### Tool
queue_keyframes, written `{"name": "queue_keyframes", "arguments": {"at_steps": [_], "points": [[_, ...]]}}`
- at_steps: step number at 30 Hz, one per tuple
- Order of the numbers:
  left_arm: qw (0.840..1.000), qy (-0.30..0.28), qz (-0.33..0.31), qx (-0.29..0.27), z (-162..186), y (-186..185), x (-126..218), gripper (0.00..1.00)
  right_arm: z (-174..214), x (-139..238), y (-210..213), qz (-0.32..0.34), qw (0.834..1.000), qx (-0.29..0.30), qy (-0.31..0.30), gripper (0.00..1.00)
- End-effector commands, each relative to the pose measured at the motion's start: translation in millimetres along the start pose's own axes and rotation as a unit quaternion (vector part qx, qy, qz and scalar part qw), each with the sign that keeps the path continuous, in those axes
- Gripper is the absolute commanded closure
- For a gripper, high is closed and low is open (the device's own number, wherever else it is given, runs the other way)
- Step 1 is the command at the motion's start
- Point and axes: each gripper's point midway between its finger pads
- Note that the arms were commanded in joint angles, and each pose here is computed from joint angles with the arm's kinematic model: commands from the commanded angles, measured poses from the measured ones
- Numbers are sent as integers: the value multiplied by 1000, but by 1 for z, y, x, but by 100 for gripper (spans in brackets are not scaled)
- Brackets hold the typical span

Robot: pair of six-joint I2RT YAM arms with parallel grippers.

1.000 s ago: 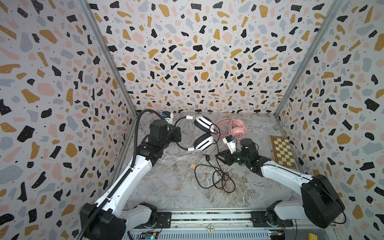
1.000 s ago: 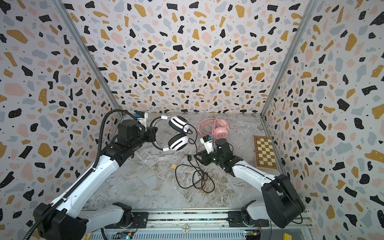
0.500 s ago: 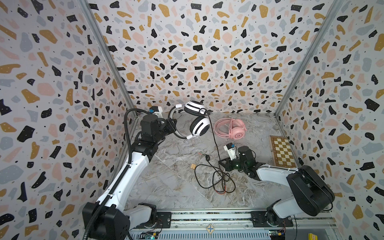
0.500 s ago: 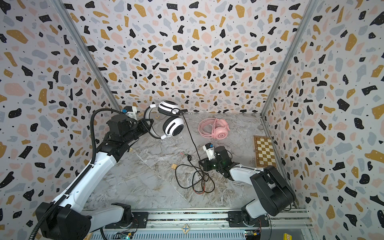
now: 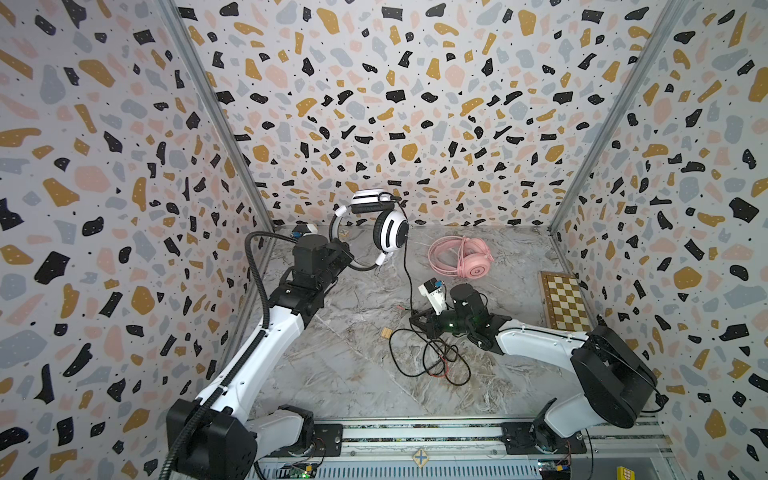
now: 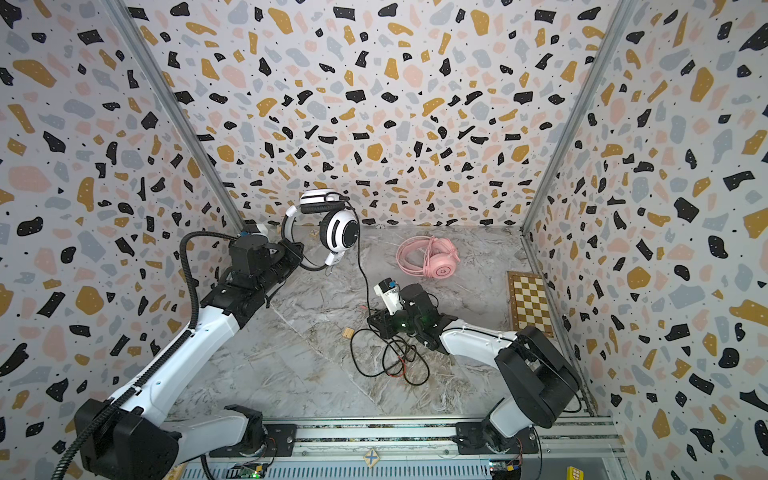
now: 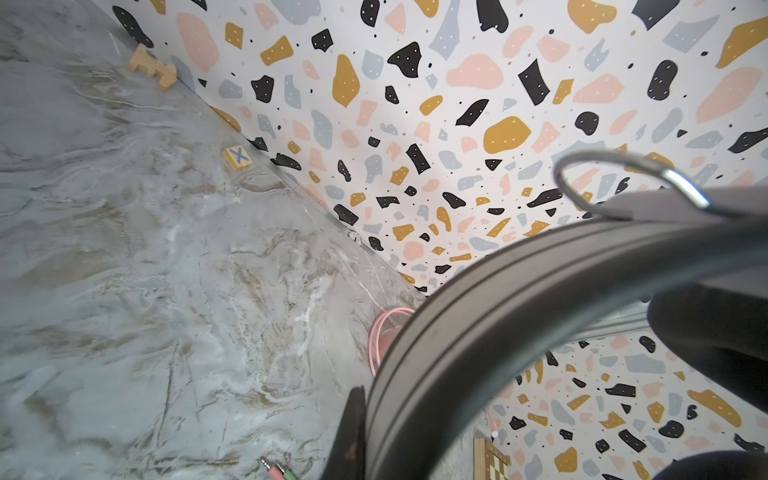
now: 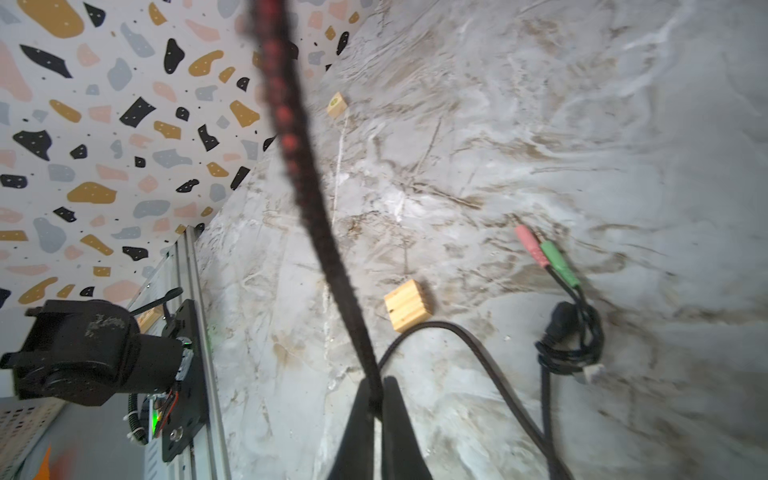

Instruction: Wrap the headphones

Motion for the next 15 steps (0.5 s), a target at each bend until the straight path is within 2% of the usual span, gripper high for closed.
{"name": "queue_keyframes", "arguments": {"at_steps": [1,6,10,15], "points": [[996,-88,21,14,-35,-37,17,100,-8,-1,21,-5,1000,17,13,98],[995,-94,-17,-9,-10,-38,9,100,-15,2,38,-11,999,39,19,98],[993,-107,-54,-20,-7,-30,6,100,-19,11,50,-16,998,50,24,97],[978,-142,-119,-99,-15,-27,7,100,-25,27,68,2,995,91,40,97]]}}
Point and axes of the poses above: each gripper's point midway between its finger pads, its own x axis back along the fingers, its own y axis along the line the jaws close on, z = x × y, and after that the axes turned 5 degrees about -x, right-handed
